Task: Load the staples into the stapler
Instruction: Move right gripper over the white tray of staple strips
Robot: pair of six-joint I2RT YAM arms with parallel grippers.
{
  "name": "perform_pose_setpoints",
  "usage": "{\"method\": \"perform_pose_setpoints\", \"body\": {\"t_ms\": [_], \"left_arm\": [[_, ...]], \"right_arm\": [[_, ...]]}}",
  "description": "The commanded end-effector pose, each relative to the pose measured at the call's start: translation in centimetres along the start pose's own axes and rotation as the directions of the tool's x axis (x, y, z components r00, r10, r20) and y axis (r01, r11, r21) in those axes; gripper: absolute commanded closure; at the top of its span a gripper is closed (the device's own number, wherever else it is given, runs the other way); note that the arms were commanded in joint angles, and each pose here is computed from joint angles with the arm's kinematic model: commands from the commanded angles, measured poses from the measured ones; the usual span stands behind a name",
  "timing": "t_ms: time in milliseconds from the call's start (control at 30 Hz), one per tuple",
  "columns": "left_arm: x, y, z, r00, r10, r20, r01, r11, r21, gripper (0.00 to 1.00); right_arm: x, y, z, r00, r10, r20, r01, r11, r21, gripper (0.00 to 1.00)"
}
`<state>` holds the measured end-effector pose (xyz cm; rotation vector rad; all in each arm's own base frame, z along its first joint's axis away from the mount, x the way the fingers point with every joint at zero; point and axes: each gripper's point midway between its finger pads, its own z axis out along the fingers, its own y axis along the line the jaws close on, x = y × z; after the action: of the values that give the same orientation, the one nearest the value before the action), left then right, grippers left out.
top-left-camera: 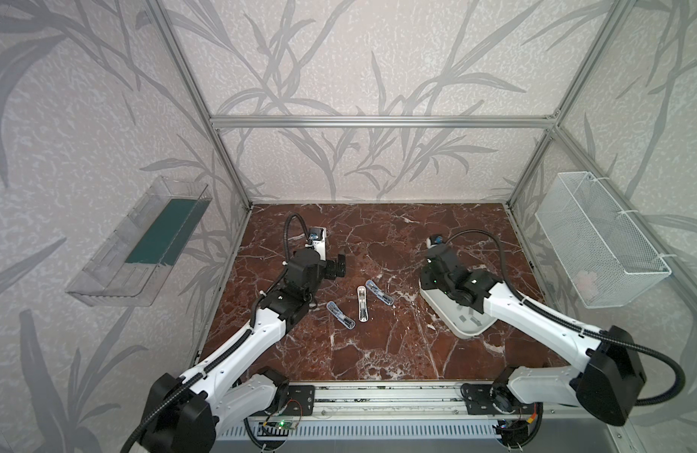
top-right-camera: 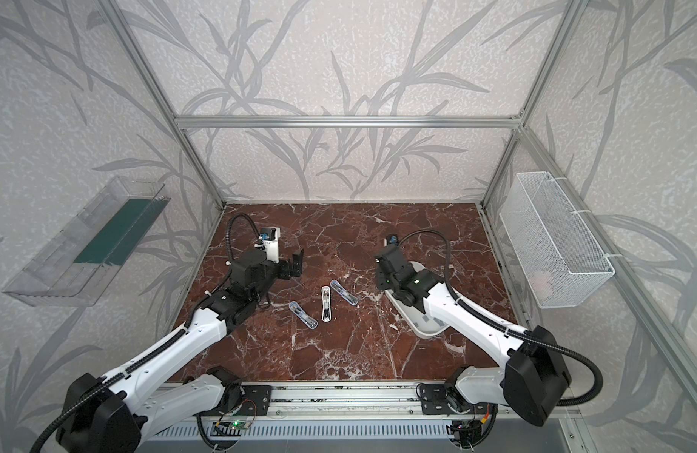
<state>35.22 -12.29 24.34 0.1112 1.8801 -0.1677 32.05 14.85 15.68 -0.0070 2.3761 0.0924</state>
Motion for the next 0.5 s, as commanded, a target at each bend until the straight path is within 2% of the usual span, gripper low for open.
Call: {"method": "perform_pose_setpoints", "body": {"t_ms": [0, 167, 467], "left_arm": [[-1.4, 1.1, 0.1, 0.999, 0.035, 0.019, -0.034, 0.998, -0.056, 0.01], [-0.1, 2.6, 0.6, 0.999, 0.05, 0.011, -0.048, 0.992, -0.116, 0.01], [0.6, 2.4, 1.5, 0.996, 0.083, 0.035, -0.078, 0.991, -0.11, 0.01]], "right_arm": [[3.0, -3.8, 1.3, 0.991, 0.051, -0.124, -0.042, 0.996, 0.079, 0.85], [3.2, -5.0, 3.6, 0.977, 0.059, -0.205, -0.042, 0.995, 0.086, 0.84], [3.6, -4.7, 9.4, 0.928, 0.044, -0.369, -0.012, 0.996, 0.09, 0.83]]}}
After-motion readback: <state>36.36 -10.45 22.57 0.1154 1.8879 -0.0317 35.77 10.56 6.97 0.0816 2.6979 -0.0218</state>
